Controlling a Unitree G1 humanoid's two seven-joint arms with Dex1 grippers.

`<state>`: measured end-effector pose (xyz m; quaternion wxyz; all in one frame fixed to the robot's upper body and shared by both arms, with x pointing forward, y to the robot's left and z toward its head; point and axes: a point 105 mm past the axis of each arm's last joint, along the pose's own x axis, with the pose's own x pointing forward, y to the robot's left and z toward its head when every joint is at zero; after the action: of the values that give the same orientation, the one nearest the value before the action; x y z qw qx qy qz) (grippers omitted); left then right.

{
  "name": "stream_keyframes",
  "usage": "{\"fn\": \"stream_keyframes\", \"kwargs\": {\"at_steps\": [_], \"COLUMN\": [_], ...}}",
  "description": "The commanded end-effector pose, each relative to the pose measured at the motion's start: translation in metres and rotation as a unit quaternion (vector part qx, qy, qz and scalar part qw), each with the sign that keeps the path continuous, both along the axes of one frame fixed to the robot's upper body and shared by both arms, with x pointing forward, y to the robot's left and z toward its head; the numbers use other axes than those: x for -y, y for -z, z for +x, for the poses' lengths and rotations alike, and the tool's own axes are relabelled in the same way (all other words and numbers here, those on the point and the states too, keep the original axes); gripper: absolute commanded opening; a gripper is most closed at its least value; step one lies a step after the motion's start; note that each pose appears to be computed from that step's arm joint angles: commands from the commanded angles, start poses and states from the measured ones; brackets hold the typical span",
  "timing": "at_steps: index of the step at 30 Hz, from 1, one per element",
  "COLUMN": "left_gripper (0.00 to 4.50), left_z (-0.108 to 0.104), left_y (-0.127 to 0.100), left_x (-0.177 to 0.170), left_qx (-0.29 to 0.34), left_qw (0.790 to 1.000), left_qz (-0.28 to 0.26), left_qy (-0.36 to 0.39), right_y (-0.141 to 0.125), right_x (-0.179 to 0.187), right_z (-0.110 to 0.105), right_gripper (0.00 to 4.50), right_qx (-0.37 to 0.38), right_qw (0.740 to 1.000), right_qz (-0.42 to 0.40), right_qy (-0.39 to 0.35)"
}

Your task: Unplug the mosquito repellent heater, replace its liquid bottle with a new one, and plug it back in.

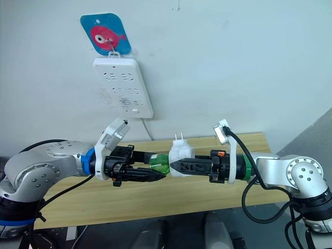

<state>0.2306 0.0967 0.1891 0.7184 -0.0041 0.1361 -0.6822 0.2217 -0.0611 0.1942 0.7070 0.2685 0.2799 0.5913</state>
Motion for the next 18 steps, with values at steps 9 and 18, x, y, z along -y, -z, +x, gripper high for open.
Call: {"fn": "stream_keyframes", "kwargs": {"at_steps": [9,18], "left_gripper": [4.47,4.47], "left_z": [0.005,-0.004], "left_y": [0.008,0.001], "left_x": [-0.007,-0.003], "left_qx": [0.347,0.472], "left_qw": [0.938,0.879], "left_qz": [0.005,-0.054], "left_qy": [-0.018,-0.033], "right_y": [-0.005,-0.005], "right_x": [-0.002,-0.003], "right_z": [-0.005,-0.005], "right_gripper": [3.02,3.02], "right_qx": [0.015,0.015], "right_qw": [1.000,1.000], "right_qz": [0.001,0.004], "right_qy": [-0.004,-0.004]}}
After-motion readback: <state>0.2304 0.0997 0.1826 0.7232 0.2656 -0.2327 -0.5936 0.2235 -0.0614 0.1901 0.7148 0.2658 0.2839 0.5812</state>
